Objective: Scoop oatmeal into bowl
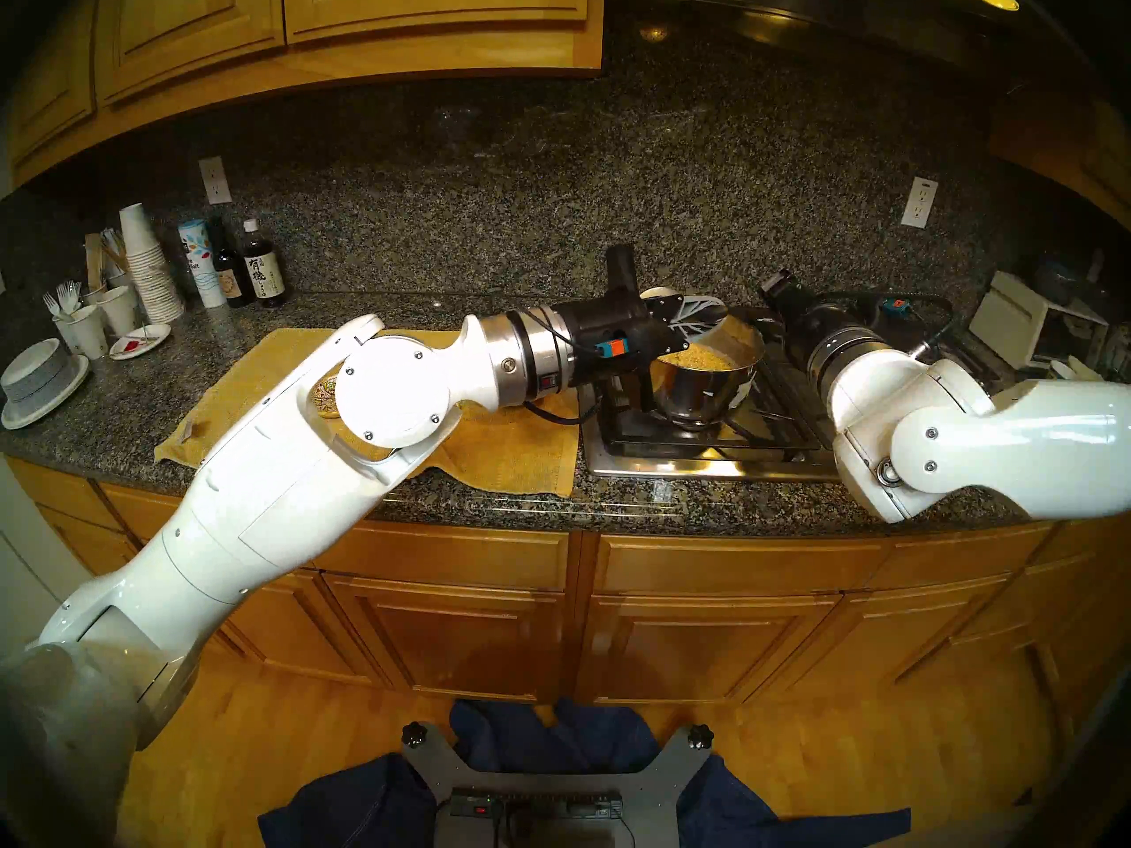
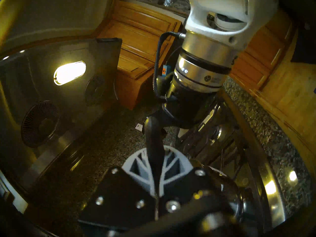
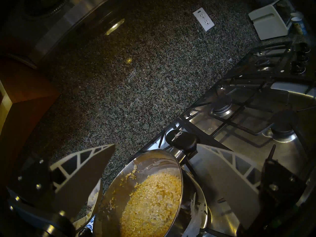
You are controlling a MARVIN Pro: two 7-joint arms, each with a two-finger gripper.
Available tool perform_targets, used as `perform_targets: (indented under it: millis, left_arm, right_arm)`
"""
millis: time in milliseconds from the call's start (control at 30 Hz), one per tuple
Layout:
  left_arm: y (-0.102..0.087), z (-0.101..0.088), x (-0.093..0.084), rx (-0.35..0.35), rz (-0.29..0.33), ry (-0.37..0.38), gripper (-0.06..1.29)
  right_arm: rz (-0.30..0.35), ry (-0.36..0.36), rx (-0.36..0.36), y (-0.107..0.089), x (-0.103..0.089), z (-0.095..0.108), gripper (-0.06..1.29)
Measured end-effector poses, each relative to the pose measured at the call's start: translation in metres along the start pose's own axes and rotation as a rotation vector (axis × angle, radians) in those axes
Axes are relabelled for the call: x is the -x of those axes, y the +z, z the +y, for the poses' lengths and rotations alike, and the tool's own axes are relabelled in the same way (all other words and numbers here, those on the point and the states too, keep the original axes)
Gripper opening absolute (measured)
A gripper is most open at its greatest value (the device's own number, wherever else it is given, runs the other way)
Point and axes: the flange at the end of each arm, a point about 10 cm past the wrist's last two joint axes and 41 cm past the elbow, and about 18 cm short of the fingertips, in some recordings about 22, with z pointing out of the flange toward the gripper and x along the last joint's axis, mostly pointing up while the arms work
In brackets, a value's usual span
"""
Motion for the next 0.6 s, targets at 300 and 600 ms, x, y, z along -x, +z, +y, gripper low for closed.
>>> perform_targets:
  millis: [300,600]
  left_arm:
    - [0.027,-0.018,-0.001,-0.017,0.025,-0.215,-0.01]
    - [0.049,-0.031,-0.004,0.021,0.036,-0.471,-0.01]
  right_arm:
    - [-0.001,0.001,0.001,0.000,0.000,0.000,1.24]
    - [-0.002,0.001,0.002,0.000,0.000,0.000,1.24]
